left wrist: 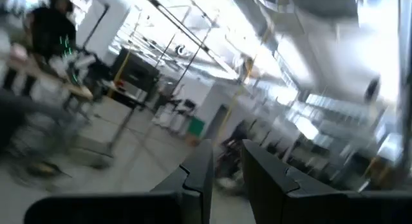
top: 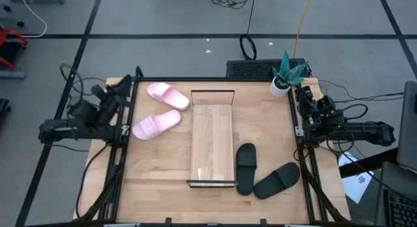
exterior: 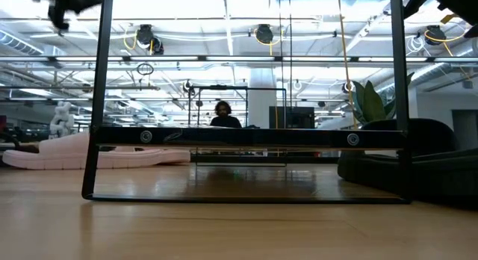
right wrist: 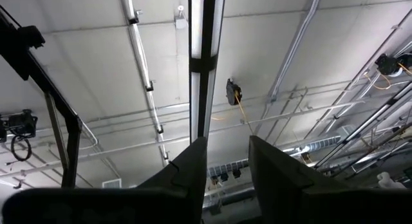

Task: Pick and place slides into the shelf
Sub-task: Put the top pink slide on the shelf

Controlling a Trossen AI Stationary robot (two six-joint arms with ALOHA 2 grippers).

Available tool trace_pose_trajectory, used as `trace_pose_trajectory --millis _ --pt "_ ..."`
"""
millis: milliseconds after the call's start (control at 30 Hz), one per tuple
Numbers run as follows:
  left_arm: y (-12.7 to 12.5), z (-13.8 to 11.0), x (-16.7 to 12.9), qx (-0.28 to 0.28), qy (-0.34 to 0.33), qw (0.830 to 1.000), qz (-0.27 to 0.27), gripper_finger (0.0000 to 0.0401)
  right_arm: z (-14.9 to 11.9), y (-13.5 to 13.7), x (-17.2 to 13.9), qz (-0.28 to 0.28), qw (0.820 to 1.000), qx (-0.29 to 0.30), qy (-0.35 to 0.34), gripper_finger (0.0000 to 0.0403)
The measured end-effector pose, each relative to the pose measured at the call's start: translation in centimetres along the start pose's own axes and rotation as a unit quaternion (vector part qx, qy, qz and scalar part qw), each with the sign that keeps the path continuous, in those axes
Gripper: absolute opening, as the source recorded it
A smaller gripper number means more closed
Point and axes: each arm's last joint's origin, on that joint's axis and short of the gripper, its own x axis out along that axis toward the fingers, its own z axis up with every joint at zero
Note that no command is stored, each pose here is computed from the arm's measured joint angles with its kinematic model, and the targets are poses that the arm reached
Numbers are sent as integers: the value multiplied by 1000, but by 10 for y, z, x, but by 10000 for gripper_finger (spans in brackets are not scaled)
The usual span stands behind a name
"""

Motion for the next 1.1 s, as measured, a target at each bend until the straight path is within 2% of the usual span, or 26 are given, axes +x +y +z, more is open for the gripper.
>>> trace_pose_trajectory --millis 167,333,433,567,633,733,800,867,1000,1100 --pt "-39 44 34 136 67 988 26 78 -2 0 1 -4 1000 -2 5 107" --pt "-80 69 73 188 155 970 -25 78 -5 -1 1 -7 1000 -17 13 107" --pt "-101 66 97 198 237 949 -63 78 -7 -2 2 -8 1000 -17 19 107" --pt "-113 37 127 214 370 902 -61 78 -9 -2 2 -8 1000 -18 24 107" --pt "-107 15 138 225 438 869 -42 78 -10 -2 2 -7 999 -18 26 107" --pt "-89 -5 151 204 508 837 -10 78 -10 -2 2 -6 999 -18 27 107" --pt "-73 -11 158 190 536 823 9 78 -10 -2 2 -6 999 -18 28 107" --pt "-56 -10 165 173 542 822 22 78 -11 -2 2 -6 999 -18 30 107" --pt "-13 7 173 137 533 834 49 78 -11 -2 2 -6 999 -5 35 107" --pt "26 9 172 77 553 828 52 78 -12 -2 2 -6 999 -5 35 107"
